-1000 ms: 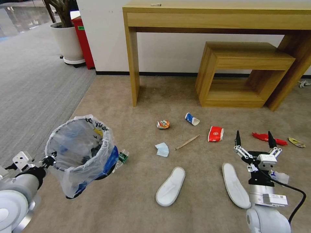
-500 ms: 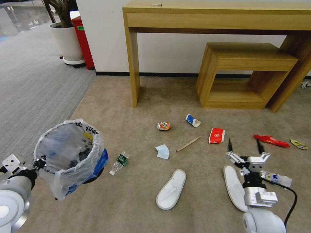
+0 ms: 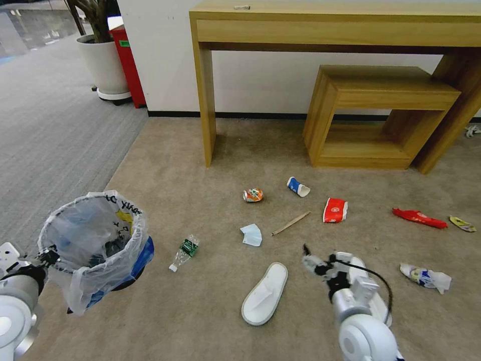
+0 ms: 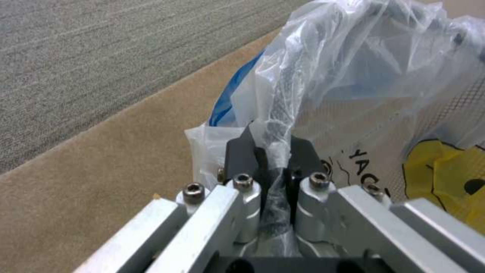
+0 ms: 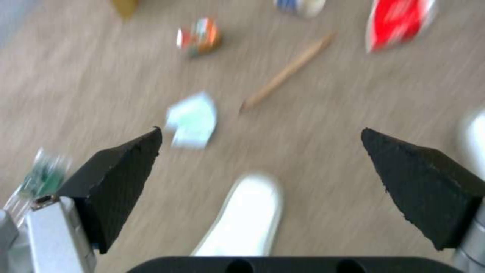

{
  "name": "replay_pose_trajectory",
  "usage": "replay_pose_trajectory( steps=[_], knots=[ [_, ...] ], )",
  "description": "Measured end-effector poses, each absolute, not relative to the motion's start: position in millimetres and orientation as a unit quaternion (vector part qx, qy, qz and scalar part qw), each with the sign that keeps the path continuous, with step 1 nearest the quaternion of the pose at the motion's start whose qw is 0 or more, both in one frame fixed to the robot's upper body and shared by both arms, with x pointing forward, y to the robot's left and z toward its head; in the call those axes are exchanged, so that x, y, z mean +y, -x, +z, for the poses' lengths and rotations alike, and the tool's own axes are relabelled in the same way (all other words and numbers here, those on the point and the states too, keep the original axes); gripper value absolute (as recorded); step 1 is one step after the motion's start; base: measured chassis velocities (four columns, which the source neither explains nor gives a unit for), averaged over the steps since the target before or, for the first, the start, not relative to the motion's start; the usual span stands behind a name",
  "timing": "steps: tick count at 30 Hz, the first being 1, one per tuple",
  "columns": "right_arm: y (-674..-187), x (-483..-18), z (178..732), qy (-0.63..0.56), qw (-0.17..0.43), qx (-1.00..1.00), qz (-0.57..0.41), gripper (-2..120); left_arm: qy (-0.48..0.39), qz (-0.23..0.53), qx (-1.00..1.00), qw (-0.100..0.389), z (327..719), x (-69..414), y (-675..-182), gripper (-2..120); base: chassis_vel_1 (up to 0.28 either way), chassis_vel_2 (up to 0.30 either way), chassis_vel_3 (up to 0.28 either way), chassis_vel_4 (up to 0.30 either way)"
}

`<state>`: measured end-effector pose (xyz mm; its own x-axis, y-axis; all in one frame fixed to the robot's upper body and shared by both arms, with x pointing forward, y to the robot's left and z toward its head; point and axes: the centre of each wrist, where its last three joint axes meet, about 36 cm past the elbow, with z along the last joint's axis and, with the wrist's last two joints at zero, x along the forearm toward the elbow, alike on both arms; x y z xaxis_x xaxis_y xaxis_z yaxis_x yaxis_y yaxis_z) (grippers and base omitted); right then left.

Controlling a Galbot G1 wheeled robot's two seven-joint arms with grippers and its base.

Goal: Pick up the trash bin and place the garbage on the floor into it.

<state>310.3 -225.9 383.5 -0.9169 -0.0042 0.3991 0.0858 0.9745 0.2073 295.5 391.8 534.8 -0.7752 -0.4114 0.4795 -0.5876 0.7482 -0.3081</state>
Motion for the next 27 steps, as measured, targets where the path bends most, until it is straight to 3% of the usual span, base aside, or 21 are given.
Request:
replay_pose_trajectory(
  steps=[2,6,8,13,21,27],
  knots=[
    [-314,-205,387,0.006,0.265,-0.955,-0.134,100,-0.273,0.226,-0.915,0.194,536,390,-296,2,0.000,0.000,0.000,0.000],
    [-318,-191,389,-0.006,0.307,-0.938,-0.158,100,-0.274,0.225,-0.915,0.194,536,389,-296,2,0.000,0.000,0.000,0.000],
    [-323,-174,389,-0.021,0.369,-0.911,-0.185,100,-0.276,0.224,-0.914,0.194,536,390,-296,2,0.000,0.000,0.000,0.000],
    [-339,-145,378,-0.039,0.451,-0.870,-0.197,100,-0.280,0.224,-0.912,0.197,533,392,-298,2,0.000,0.000,0.000,0.000],
    [-374,-112,370,-0.054,0.534,-0.819,-0.201,100,-0.286,0.225,-0.909,0.202,527,398,-302,2,0.000,0.000,0.000,0.000],
    [-390,-100,346,-0.037,0.562,-0.803,-0.194,100,-0.282,0.228,-0.908,0.207,522,398,-310,2,0.000,0.000,0.000,0.000]
  ],
)
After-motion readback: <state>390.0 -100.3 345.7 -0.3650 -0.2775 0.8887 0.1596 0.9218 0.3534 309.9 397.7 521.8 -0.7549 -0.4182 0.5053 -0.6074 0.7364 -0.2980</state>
